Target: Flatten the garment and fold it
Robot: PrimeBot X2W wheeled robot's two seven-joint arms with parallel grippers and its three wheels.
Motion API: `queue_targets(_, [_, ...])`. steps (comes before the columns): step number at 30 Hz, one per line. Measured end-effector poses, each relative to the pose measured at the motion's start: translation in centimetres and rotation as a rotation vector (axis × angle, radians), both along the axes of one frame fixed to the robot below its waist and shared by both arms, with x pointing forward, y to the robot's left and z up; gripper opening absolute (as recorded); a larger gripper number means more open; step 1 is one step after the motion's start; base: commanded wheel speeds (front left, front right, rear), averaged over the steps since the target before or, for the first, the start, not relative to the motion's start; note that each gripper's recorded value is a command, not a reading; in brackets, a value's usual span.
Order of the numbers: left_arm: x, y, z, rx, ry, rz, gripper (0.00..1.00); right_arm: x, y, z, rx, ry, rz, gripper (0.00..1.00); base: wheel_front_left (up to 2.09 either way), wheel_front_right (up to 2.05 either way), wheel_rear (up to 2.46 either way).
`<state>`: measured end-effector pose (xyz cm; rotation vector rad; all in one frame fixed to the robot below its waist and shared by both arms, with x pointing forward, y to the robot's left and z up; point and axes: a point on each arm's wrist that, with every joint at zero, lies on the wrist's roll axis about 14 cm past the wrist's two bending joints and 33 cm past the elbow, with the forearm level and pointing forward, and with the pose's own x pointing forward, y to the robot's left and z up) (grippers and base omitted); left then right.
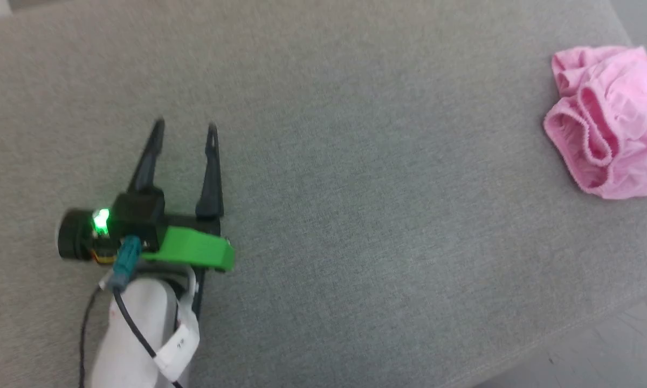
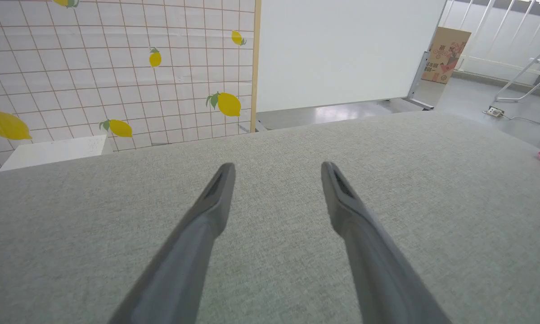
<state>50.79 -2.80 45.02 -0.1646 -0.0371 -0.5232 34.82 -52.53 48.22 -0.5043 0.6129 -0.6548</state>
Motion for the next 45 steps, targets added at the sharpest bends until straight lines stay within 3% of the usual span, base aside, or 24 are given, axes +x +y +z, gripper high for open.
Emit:
queue_targets(9, [-4.0,3.4,1.9,-0.013,0.045,0.087,1.0,2.3,7.6,2.4,0.131,-0.407,0.194,1.0,0.0,0.0,0.0])
queue_targets(18, [-7.3,8.0,5.4,-0.019,-0.003,0.208,1.0,0.4,16.6,4.5,0.312,-0.704,0.364,1.0,0.0,0.0,0.0])
queue_targets(31, [-11.3,14.9,6.7,-0.002,-0.031,0.38,1.0,0.0,27.3,5.9,0.47,-0.777,0.571,1.0,0.0,0.0,0.0])
queue_targets(45, [-13.9,18.2,6.6,-0.003,-0.027,0.468,1.0,0.3,32.3,4.7,0.513,-0.7,0.68,1.0,0.0,0.0,0.0])
